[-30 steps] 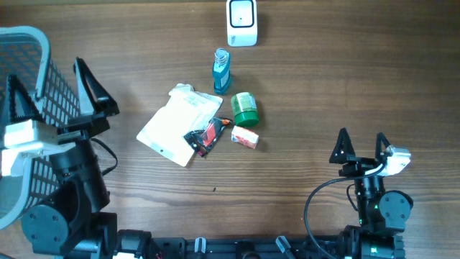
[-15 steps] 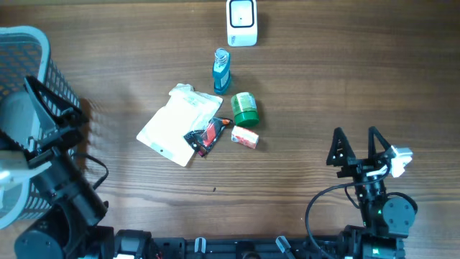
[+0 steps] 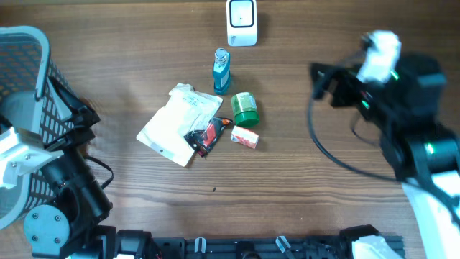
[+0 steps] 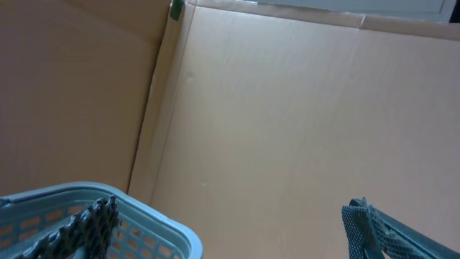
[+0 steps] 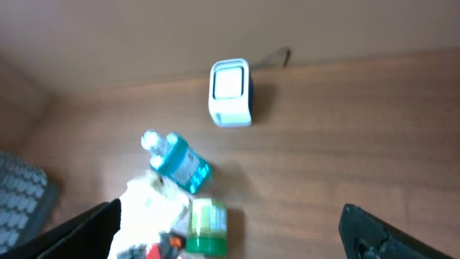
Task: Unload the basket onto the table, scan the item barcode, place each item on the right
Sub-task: 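Reach the right gripper toward the Listerine bottle and grasp it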
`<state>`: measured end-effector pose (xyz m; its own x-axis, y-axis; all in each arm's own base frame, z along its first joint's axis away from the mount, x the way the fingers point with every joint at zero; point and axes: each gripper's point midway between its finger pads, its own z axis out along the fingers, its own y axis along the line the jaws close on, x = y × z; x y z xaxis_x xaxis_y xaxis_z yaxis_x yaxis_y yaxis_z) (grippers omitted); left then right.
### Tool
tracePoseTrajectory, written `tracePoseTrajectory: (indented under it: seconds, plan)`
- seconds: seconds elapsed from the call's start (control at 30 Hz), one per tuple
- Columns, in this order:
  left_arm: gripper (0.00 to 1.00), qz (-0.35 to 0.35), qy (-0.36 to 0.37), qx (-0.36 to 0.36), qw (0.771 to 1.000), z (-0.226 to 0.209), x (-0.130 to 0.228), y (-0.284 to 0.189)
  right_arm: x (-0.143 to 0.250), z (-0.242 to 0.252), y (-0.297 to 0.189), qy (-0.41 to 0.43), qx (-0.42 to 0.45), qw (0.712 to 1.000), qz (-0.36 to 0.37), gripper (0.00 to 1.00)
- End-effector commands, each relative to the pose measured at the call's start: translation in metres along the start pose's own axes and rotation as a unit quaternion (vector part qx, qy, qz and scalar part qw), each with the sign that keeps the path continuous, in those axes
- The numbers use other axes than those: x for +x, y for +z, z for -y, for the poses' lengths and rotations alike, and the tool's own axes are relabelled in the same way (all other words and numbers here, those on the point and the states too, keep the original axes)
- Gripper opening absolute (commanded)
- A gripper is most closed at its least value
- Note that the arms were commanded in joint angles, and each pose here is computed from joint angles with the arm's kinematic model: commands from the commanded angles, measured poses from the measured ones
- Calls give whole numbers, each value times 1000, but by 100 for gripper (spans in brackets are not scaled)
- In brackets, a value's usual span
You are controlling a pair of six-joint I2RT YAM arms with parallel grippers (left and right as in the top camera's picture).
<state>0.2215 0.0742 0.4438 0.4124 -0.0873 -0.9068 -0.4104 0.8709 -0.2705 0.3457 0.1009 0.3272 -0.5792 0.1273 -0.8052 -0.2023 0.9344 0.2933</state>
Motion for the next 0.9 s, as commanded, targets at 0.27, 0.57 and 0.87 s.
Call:
tracePoseTrajectory:
  seconds: [0.27,0.57,0.87]
  plan:
    - [100,3,2,-10,1000,-4,-3,-1,8,-60,75,73,-58,991,-91,100]
    - [100,-73,55,-14,996,-8,37,-3,-10,-81,93,97,-22,990,-100,100]
    - [100,-127,93,-16,987,-13,64,-9,-11,-81,95,102,-18,990,-97,100]
